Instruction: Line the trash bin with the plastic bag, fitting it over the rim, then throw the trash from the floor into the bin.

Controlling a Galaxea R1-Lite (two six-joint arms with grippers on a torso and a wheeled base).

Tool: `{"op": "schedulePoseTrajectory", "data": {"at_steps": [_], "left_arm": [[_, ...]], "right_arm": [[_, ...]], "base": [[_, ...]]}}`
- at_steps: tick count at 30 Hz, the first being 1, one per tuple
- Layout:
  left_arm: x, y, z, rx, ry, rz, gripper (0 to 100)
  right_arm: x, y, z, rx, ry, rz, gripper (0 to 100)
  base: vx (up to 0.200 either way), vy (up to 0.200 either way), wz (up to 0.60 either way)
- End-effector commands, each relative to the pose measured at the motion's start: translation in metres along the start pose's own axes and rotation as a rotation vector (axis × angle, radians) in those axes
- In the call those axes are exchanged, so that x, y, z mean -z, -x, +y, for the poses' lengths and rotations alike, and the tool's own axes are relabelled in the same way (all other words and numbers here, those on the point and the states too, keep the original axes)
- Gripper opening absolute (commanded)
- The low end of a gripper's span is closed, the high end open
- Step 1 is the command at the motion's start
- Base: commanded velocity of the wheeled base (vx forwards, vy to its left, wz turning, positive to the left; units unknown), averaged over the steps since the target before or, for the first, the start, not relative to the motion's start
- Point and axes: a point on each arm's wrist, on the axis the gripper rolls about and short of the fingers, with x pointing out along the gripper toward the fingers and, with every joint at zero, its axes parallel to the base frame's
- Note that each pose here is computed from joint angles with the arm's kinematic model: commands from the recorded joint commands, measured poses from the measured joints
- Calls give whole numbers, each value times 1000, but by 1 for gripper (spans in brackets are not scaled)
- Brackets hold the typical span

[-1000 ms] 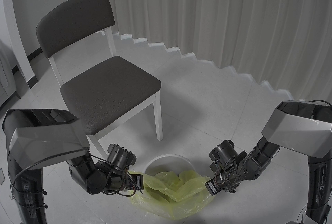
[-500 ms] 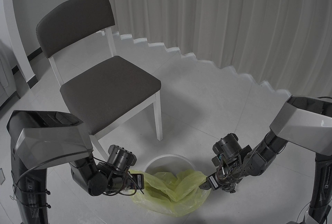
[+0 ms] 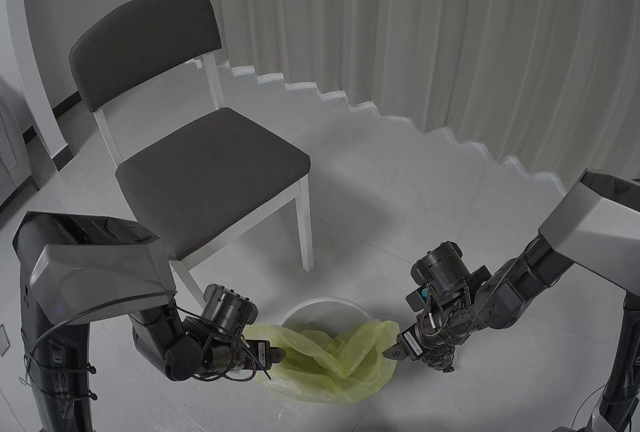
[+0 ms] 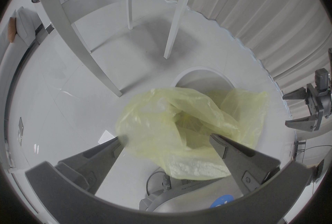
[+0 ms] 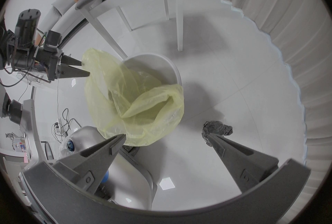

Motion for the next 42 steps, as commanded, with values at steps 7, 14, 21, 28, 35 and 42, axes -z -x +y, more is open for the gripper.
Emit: {"op": "schedulePoseTrajectory", "data": {"at_steps": [7,14,21,28,35,42], "left_arm": [[-2,25,-1,19,3,-38,100],[0,12,1,5,11,-13,100],[-2,13,2,3,22,-21,100],[-8,11,5,3,42,-49,100],[-9,11,6,7,49,-63,100],[-9,13,5,12,87,-66,100]], "right_arm": [[4,-1,4,-7,3,33,100],[-3,-24,5,-9,1,47,100],[-28,-42,7,-7,1,99,100],[-45,-62,6,-5,13,143,100],[-53,-69,-2,3,1,186,100],[-53,-73,-15,14,-20,195,100]], "base": [[0,0,0],[0,0,0],[0,0,0],[0,0,0],[0,0,0],[0,0,0]]}}
